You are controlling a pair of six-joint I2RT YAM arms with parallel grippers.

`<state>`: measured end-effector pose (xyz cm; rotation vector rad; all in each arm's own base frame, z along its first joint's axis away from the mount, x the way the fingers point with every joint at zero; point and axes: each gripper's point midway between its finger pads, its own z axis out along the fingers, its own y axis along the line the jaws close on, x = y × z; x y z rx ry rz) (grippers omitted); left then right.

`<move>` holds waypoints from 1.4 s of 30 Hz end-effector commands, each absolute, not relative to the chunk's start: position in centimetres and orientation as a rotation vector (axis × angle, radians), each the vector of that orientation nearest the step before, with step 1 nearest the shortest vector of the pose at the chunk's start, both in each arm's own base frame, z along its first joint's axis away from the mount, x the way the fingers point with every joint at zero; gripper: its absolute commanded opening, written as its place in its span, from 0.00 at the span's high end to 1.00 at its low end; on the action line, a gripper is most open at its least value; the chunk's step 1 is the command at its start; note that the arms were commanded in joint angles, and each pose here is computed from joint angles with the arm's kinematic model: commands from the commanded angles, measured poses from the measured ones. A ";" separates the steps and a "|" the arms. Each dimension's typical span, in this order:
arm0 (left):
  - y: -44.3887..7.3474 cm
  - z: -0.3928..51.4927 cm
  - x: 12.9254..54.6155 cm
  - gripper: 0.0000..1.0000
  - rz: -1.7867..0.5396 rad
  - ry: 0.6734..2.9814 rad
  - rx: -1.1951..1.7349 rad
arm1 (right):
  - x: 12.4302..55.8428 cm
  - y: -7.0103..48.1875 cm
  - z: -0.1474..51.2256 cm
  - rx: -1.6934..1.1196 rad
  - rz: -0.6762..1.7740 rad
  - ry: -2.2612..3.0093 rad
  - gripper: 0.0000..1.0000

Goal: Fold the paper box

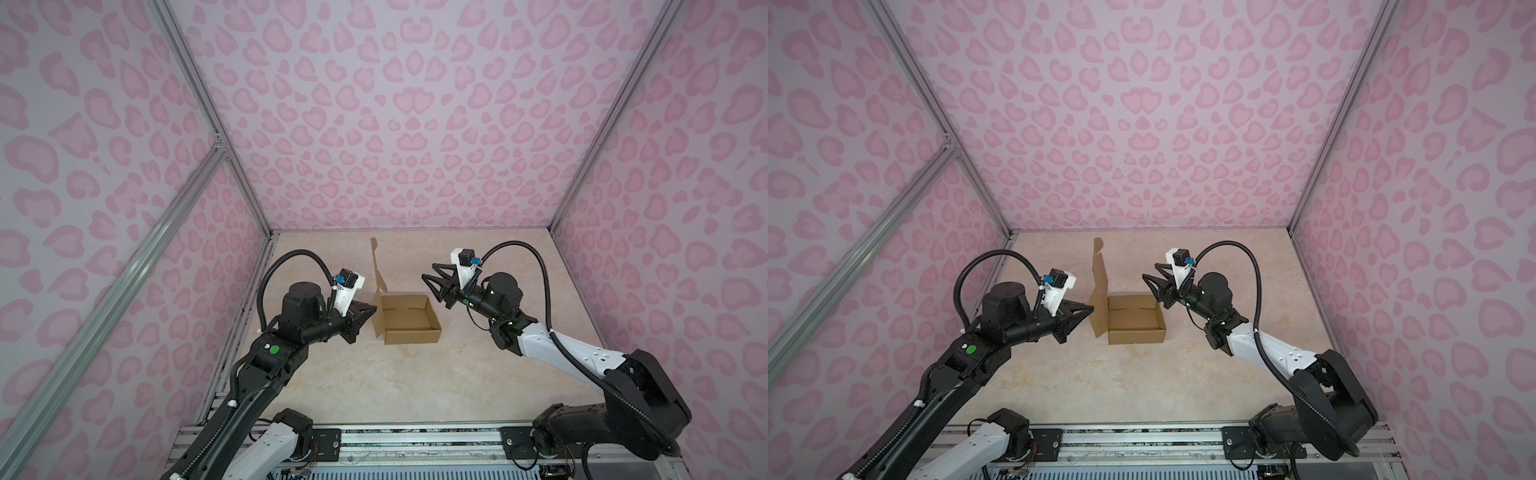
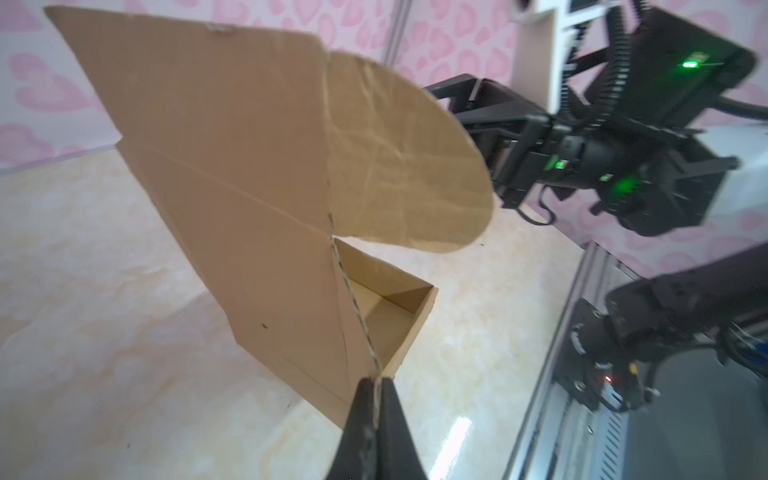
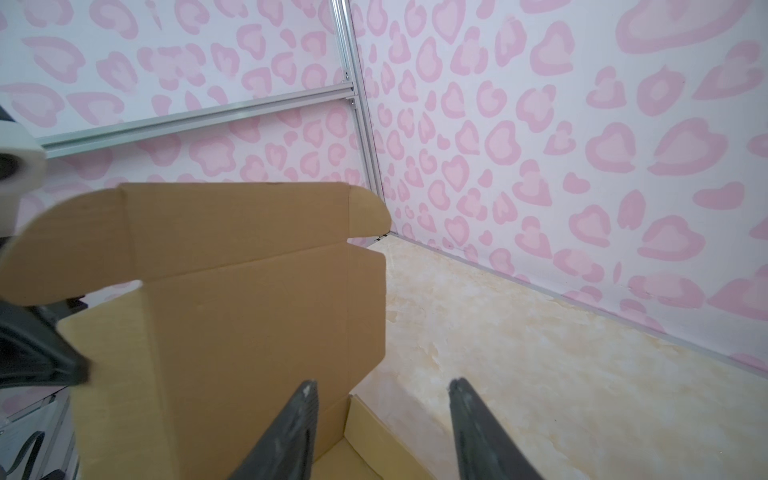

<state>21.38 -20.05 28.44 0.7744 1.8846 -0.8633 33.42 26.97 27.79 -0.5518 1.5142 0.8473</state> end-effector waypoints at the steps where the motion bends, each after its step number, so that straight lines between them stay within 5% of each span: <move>1: -21.2 29.7 17.2 0.96 -0.952 1.743 1.003 | 32.9 26.2 27.7 -0.521 0.805 1.520 0.47; 14: -19.4 28.5 15.0 0.96 -0.712 1.754 1.128 | 25.6 24.5 26.5 -0.562 0.801 1.511 0.46; 42: -17.4 28.1 13.5 0.96 -0.547 1.721 1.172 | 23.1 26.1 24.8 -0.664 0.883 1.527 0.47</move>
